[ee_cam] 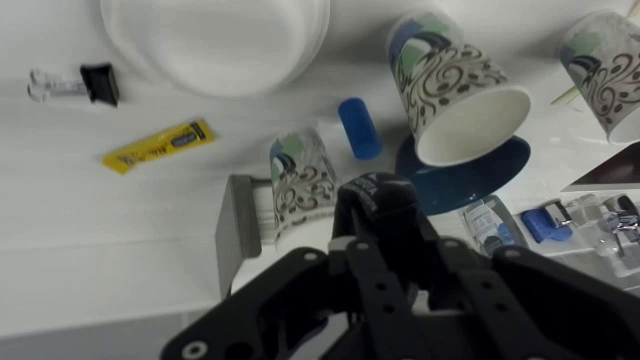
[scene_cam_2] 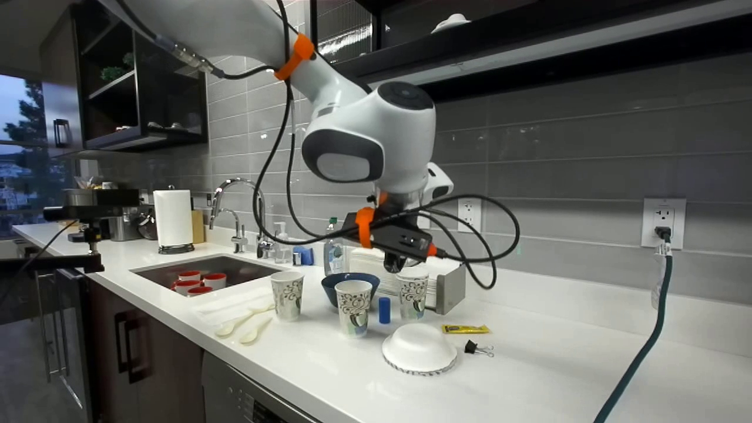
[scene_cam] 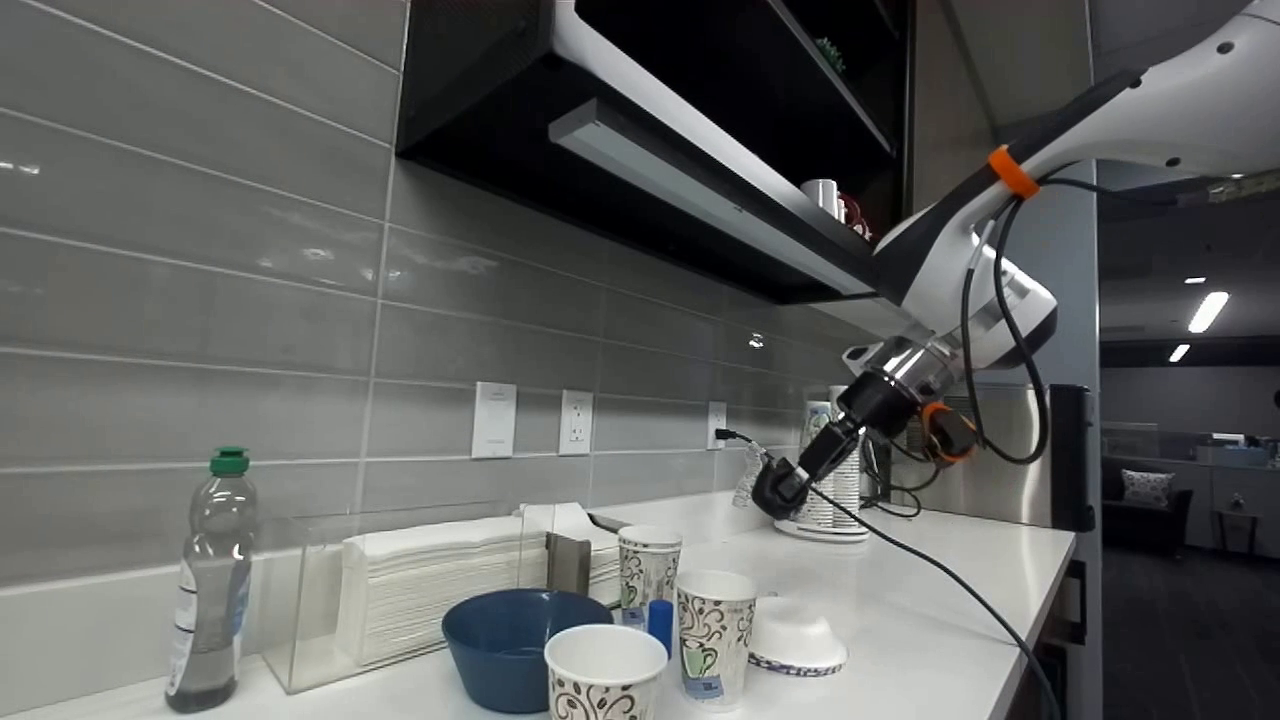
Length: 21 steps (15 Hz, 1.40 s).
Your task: Pick the black round object and place it in the blue bowl
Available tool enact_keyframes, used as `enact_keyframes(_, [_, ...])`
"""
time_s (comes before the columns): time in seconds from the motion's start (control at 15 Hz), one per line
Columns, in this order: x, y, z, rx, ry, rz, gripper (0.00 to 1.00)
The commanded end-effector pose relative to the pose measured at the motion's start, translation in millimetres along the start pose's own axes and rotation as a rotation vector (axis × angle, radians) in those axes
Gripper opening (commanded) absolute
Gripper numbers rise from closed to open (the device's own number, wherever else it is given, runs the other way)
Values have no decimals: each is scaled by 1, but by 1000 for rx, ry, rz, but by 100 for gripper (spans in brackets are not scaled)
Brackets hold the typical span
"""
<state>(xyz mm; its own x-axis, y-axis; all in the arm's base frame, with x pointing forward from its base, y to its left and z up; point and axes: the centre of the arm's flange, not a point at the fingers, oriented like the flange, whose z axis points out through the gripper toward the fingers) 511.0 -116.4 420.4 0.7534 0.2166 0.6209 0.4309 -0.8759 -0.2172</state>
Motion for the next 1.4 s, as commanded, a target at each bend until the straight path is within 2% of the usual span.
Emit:
enact_keyframes(0.0, [60,-19,-15,-9,41,-171,5])
enact_keyframes(0.13, [82,-31,8,-24,42,-232,5])
enact_keyframes(0.33, [94,-62,47,15,27,-286,5])
enact_keyframes(0.47, [106,-80,78,41,-30,-338,5])
enact_keyframes(0.53, [109,-81,82,93,-81,-357,5])
enact_keyframes(0.6, [90,-87,67,64,-32,-319,20])
enact_keyframes(0.73, [92,-90,86,85,-70,-343,20])
enact_keyframes(0.8, [93,-88,88,86,-73,-343,5])
enact_keyframes(1.0, [106,-99,128,59,-53,-246,5])
enact_keyframes(1.2, [115,-118,175,-29,-28,-195,5])
enact_keyframes(1.33, [121,-129,193,-79,0,-171,5])
